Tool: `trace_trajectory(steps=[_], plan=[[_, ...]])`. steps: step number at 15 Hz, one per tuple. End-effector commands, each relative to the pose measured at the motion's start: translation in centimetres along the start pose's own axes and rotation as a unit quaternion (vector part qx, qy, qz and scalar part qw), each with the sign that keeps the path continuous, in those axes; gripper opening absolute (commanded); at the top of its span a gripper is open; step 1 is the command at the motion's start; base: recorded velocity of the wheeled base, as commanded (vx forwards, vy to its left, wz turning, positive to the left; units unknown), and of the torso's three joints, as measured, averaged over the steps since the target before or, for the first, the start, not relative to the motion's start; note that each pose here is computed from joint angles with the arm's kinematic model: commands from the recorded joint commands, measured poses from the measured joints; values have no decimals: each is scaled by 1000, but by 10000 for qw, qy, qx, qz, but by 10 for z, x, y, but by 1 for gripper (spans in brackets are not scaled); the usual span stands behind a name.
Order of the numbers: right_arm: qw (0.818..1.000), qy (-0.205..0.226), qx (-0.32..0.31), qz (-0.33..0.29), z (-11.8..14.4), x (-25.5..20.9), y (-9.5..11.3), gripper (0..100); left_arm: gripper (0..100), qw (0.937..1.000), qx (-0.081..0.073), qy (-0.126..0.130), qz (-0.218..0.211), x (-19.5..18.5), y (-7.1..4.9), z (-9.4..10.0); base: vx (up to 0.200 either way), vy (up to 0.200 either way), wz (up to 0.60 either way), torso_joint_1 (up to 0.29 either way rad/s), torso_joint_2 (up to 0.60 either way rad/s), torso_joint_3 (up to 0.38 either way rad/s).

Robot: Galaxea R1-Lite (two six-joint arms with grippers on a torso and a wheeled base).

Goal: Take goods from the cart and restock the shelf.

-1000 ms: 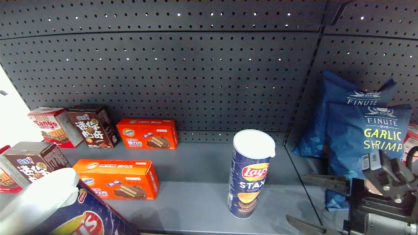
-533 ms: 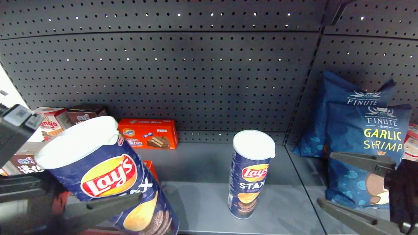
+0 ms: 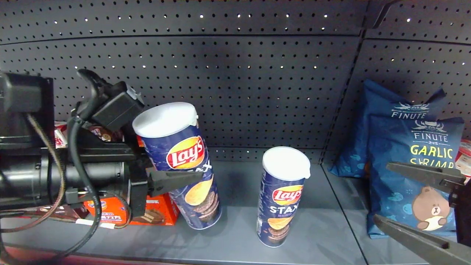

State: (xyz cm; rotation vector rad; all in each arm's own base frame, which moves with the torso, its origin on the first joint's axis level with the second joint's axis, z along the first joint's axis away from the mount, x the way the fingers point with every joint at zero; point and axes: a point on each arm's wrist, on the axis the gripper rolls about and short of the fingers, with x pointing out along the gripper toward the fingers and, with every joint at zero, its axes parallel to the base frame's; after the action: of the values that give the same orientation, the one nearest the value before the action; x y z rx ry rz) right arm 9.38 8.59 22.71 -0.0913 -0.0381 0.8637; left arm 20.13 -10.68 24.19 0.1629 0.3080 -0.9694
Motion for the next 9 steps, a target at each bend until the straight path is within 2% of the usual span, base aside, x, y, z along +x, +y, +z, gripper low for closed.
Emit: trace_trajectory(steps=[1,4,6,7,9], plan=[[10000,43,5,1,-3,0,0,100,0,9998,-80,176,-51,21,11,-1,0,0,0,0,0,0],[10000,34,12,16,-4,-3,1,100,0,9997,30,131,-210,42,25,9,0,0,0,0,0,0],[10000,57,38,10,-7,-5,1,100,0,9983,296,100,-494,63,38,12,0,0,0,0,0,0],[9999,72,125,11,-8,-5,1,100,0,9978,374,102,-544,71,43,13,0,0,0,0,0,0],[9998,12,185,6,-7,-8,2,100,0,9970,374,157,-666,85,48,15,0,0,0,0,0,0]])
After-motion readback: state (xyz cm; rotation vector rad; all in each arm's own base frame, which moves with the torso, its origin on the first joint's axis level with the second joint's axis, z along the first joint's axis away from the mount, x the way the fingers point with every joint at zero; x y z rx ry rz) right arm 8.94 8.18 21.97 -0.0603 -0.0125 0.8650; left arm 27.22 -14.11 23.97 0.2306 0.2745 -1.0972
